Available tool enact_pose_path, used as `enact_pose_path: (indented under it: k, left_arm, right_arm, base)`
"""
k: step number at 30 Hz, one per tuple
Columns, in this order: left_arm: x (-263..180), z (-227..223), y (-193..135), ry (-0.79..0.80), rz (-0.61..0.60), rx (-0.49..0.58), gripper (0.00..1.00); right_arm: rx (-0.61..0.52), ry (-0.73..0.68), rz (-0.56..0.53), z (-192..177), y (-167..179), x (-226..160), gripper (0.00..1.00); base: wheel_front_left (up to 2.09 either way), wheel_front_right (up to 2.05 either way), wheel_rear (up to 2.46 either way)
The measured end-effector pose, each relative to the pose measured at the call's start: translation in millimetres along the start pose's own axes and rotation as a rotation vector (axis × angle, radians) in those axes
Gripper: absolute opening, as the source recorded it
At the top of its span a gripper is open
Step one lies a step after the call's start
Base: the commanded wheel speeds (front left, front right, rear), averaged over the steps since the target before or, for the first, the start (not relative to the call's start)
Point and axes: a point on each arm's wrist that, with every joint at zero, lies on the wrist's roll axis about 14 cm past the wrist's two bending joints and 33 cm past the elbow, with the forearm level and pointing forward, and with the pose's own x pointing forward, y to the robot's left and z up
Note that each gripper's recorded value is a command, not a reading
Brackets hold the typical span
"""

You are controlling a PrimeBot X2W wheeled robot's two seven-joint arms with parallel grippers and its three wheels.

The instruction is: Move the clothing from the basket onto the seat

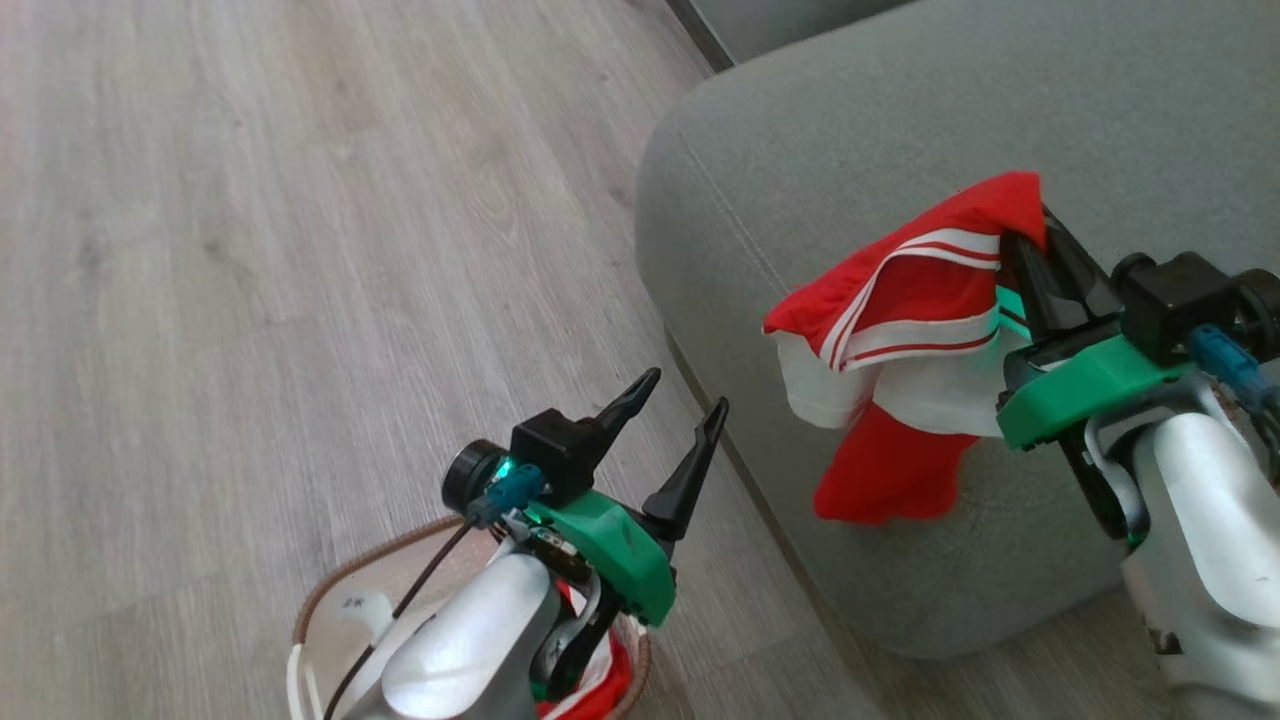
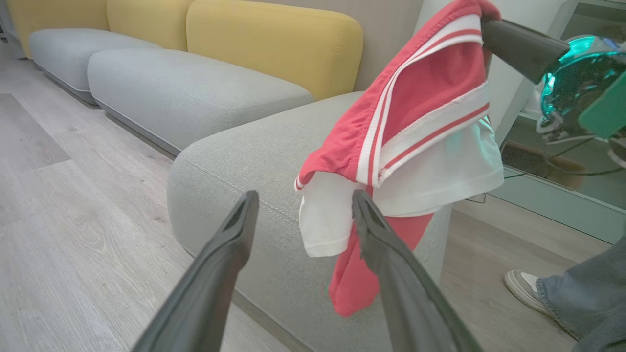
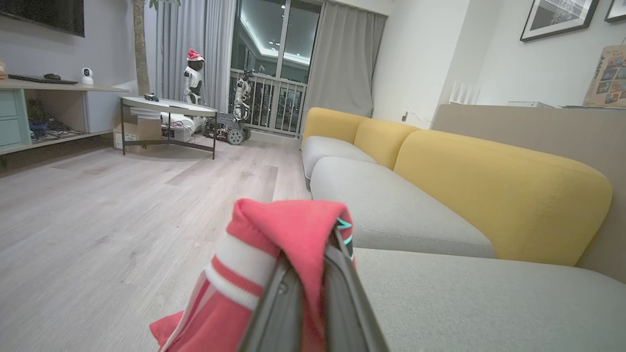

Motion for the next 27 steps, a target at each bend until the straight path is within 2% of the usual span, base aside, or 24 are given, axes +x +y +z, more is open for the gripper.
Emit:
enact_pose_path:
  k: [5, 9, 13, 21, 27]
  left_arm:
    - [0.3, -9.4, -2.7, 0.02, -0.021, 0.008, 1.0]
    - [-2.0, -14.3, 5.6, 0.027, -0.002, 0.001, 1.0]
    - [-0.7, -22.2, 19.3, 0.037, 0.019, -0.005, 1.0]
    - [13.8, -24.6, 70.3, 0.004, 0.089, 0.005, 1.0]
    - [16.8, -40.8, 110.1, 0.005, 0.137, 0.003, 1.0]
  right_arm:
    - [-0.008, 0.037, 0.028, -9.0, 5.6, 4.5, 0.0]
    - [-0.017, 0.041, 0.05, -6.2, 5.7, 24.8, 0.0]
    - [-0.017, 0.009, 0.054, 6.9, -1.2, 62.3, 0.0]
    - [-0.095, -0.051, 0.035, 33.5, -24.7, 155.4, 0.0]
    - [-0.158, -0.054, -0.029, 30.8, -52.0, 214.4, 0.0]
  base:
    - [0.0, 0.0, 0.0]
    - [0.0, 0.0, 0.0]
    - [0.0, 0.0, 0.0]
    - [0.0, 0.0, 0.0]
    - [0.0, 0.0, 0.0]
